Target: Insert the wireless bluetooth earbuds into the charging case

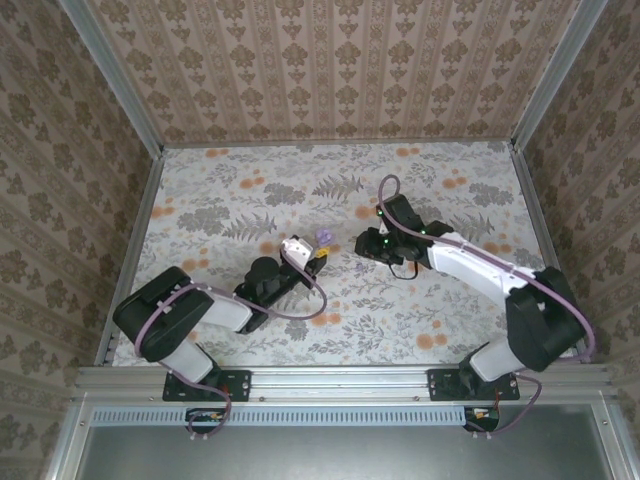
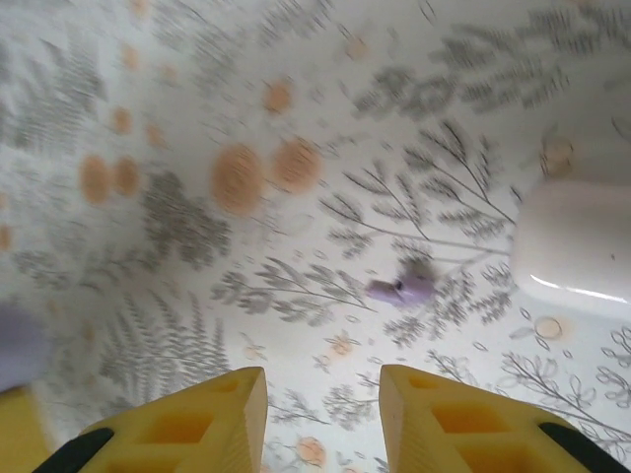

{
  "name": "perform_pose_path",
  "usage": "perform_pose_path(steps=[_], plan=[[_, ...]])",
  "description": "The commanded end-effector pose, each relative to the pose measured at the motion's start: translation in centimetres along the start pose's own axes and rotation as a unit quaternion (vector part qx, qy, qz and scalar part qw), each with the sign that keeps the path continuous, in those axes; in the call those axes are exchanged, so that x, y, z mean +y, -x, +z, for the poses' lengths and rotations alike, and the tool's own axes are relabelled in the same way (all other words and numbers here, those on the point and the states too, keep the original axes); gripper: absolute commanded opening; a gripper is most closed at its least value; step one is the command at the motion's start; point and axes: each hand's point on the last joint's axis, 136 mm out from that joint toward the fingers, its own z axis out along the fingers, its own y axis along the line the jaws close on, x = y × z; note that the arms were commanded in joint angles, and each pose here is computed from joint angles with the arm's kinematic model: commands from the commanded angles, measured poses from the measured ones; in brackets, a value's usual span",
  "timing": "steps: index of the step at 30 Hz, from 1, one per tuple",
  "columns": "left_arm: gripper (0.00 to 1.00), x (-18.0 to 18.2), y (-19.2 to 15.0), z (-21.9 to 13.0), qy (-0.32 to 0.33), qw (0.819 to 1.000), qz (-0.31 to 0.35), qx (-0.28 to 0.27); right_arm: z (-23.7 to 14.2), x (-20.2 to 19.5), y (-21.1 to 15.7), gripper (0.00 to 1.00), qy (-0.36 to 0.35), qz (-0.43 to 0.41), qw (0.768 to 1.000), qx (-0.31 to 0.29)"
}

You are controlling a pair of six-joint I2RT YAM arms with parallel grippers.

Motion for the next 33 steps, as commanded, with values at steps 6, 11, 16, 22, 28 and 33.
perform_pose_path(steps=[6, 11, 16, 22, 28, 33], plan=[[0.02, 1.6, 1.8, -1.5, 0.033, 0.999, 0.032, -0.016, 2.8, -2.0, -2.3, 0.37, -0.062, 0.039, 0.994, 0.087], [0.02, 2.2, 1.9, -2.1, 0.041, 0.999, 0.030, -0.017, 4.8, -1.7, -2.5, 0.36, -0.067, 0.032, 0.991, 0.108], [0.02, 2.9, 1.8, -2.7, 0.049, 0.998, 0.026, -0.015, 6.1, -2.4, -2.8, 0.36, -0.090, 0.028, 0.987, 0.130], [0.02, 3.5, 1.7, -3.1, 0.057, 0.998, 0.026, -0.010, 7.1, -2.5, -2.7, 0.35, -0.098, 0.023, 0.985, 0.139], [0.02, 3.9, 1.5, -3.5, 0.063, 0.998, 0.027, -0.007, 8.2, -2.0, -2.1, 0.35, -0.090, 0.014, 0.986, 0.137], [0.02, 4.2, 1.6, -3.7, 0.065, 0.997, 0.028, -0.005, 8.9, -1.3, -1.5, 0.35, -0.077, 0.007, 0.988, 0.136]])
